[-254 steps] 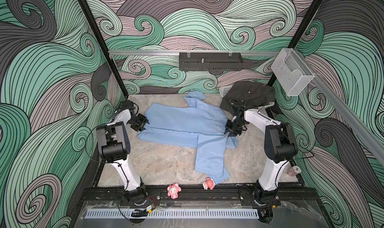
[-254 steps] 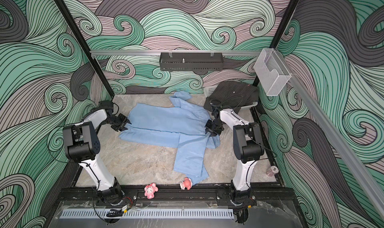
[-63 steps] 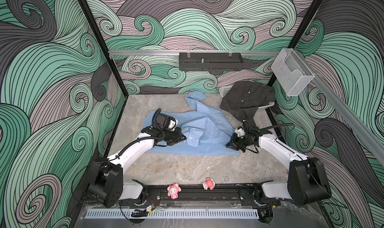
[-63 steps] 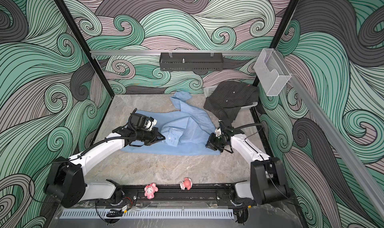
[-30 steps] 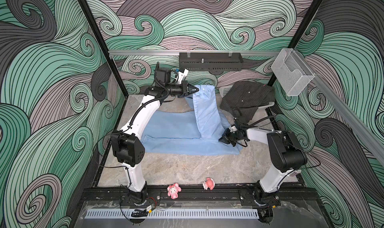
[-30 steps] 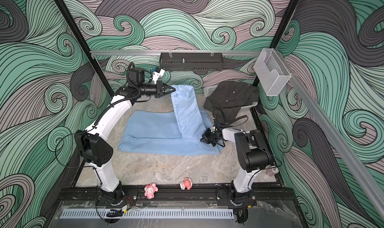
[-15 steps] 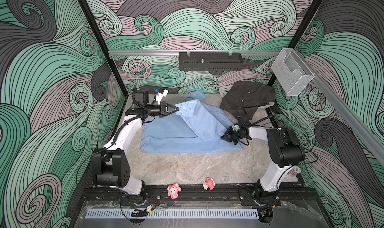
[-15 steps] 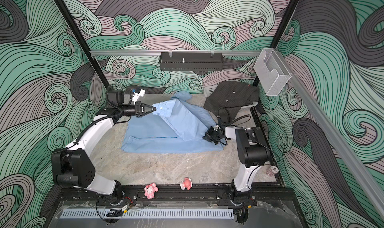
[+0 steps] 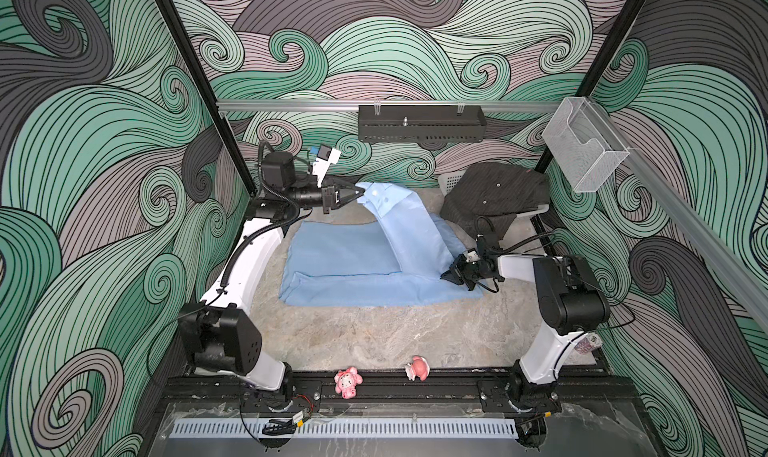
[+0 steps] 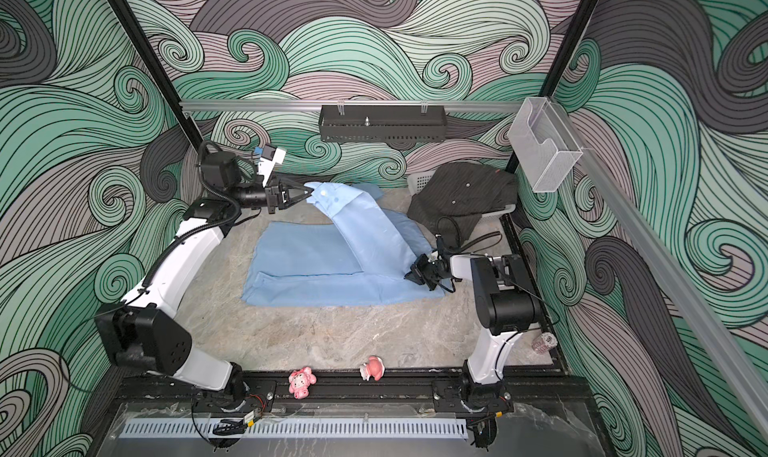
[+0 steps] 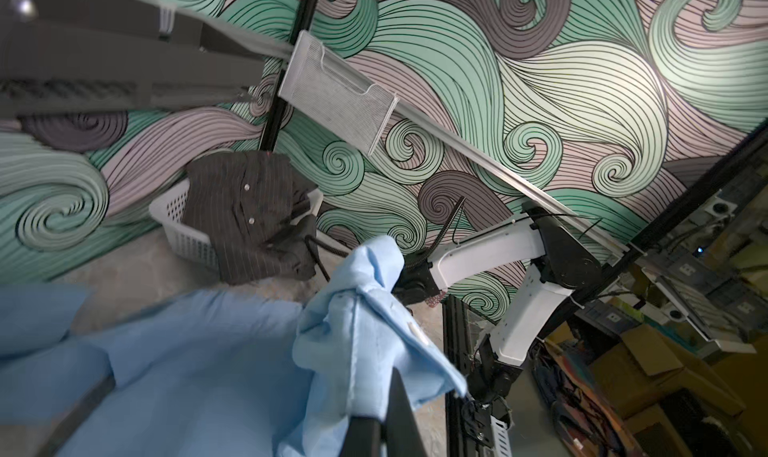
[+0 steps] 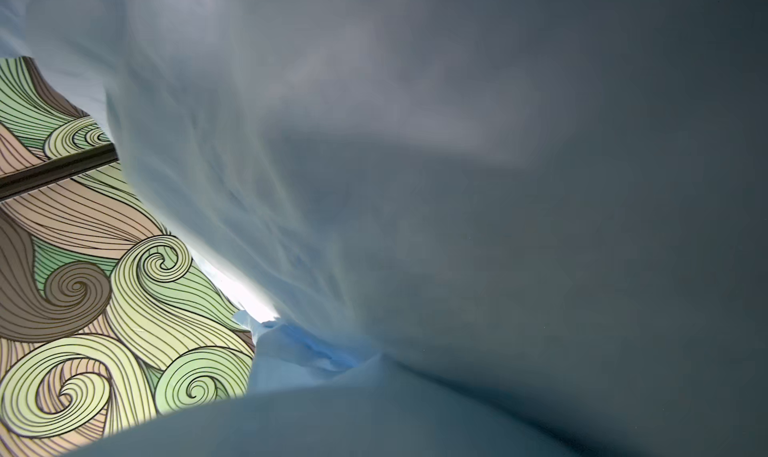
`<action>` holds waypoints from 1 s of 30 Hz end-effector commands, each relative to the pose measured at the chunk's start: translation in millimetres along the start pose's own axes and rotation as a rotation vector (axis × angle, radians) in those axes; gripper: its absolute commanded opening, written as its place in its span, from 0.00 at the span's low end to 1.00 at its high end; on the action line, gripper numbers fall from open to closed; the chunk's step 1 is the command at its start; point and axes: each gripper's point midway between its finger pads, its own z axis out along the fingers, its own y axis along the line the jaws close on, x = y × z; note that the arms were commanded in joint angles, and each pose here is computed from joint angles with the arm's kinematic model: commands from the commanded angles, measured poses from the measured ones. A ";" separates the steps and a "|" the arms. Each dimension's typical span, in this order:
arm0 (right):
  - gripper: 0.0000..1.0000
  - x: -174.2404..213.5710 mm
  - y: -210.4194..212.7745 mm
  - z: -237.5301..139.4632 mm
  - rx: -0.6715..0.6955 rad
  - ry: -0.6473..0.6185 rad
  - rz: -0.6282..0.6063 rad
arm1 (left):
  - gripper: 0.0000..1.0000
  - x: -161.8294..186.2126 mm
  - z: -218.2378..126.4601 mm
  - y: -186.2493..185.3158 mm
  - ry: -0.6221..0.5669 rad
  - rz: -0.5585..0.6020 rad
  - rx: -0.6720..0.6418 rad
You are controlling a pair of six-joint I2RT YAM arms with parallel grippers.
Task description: Fold and stack the long sleeve shirts
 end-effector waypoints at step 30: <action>0.00 6.8 -15.6 -6.6 0.048 -0.005 0.045 | 0.18 291.8 -49.7 11.9 0.565 -0.696 -0.351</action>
